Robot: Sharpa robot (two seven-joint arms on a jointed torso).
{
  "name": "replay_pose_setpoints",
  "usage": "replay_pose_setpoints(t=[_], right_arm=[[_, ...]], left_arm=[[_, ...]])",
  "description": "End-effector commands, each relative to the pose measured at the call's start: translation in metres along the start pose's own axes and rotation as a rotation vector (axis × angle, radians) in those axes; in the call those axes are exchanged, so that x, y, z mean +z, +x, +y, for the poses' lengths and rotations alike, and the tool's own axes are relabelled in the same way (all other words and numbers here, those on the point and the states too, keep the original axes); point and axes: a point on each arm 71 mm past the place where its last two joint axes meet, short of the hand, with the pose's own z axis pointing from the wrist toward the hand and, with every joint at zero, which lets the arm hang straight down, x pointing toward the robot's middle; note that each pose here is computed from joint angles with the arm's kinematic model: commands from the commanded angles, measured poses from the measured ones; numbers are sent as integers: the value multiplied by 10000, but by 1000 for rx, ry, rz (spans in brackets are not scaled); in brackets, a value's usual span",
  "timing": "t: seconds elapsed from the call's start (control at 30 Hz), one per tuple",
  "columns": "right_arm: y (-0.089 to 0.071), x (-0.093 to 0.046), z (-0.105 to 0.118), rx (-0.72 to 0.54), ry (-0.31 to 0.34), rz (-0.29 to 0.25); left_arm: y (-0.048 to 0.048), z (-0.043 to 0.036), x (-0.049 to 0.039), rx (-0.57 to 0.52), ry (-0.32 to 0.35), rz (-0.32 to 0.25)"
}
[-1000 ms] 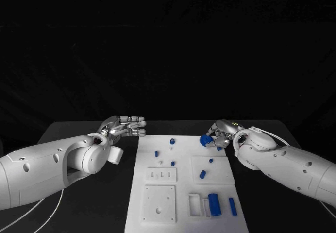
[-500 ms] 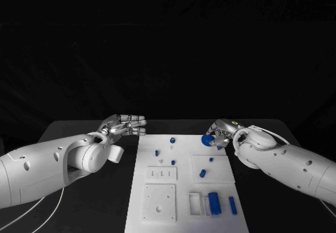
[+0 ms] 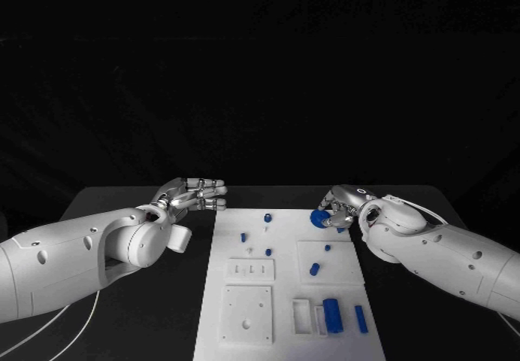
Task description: Assemble the parts on the task board
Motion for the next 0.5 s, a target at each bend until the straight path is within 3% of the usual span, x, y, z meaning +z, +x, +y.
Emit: replay_pose_setpoints(t=[0.03, 0.27, 0.5], right_arm=[[13, -9, 46, -40, -4, -6], [-63, -37, 223, -55, -43, -53], [-182, -71, 559, -68, -117, -114]], left_arm=[[22, -16, 2, -1, 5, 19], [21, -15, 1, -1, 4, 18], [27, -15, 2, -1, 4, 18]])
